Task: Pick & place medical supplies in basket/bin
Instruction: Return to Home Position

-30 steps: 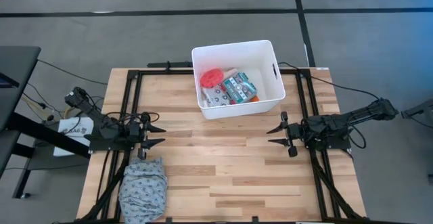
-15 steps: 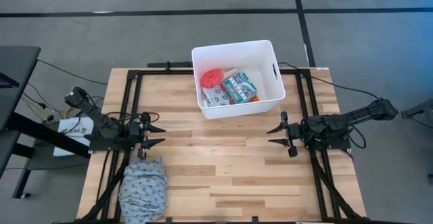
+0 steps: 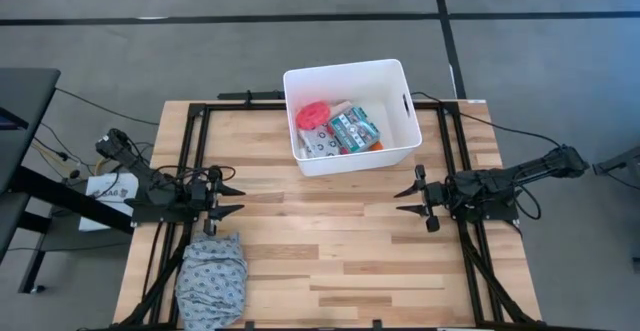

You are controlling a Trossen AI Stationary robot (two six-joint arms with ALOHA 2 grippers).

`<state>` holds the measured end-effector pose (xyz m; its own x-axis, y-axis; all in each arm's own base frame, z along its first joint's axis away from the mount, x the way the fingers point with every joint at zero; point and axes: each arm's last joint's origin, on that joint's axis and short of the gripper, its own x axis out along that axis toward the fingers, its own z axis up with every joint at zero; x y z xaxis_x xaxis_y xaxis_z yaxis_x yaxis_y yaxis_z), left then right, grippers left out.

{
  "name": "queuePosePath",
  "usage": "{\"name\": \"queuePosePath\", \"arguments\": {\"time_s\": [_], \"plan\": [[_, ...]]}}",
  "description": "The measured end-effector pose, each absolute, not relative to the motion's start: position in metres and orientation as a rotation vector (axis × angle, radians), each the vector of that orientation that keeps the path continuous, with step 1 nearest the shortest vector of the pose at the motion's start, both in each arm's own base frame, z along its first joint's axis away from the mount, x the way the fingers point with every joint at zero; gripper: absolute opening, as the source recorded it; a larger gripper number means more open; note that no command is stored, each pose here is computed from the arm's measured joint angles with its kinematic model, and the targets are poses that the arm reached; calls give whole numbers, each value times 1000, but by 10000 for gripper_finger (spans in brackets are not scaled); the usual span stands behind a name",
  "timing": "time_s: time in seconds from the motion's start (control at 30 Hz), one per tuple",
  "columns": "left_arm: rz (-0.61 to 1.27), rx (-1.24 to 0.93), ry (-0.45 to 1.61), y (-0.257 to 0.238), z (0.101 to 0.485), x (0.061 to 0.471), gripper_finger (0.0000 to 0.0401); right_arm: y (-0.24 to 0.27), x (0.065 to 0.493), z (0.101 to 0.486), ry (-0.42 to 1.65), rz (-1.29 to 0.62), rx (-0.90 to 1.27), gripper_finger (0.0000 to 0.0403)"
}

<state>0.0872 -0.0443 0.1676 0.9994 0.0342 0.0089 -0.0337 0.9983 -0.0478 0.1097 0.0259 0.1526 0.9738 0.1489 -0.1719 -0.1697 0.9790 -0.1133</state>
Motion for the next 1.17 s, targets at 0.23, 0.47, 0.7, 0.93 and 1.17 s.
{"name": "queuePosePath", "arguments": {"time_s": [0.23, 0.47, 0.7, 0.93, 1.17], "plan": [[34, -53, -10, -44, 168, 87, 151, 26, 110, 153, 164, 161, -128, 137], [33, -54, -10, -44, 168, 87, 151, 26, 110, 153, 164, 162, -128, 139], [33, -42, -10, -44, 168, 87, 151, 26, 110, 153, 164, 162, -128, 137], [32, -41, -10, -44, 168, 87, 151, 26, 110, 153, 164, 162, -128, 138], [32, -47, -10, -44, 168, 87, 151, 26, 110, 153, 164, 162, -128, 139]]}}
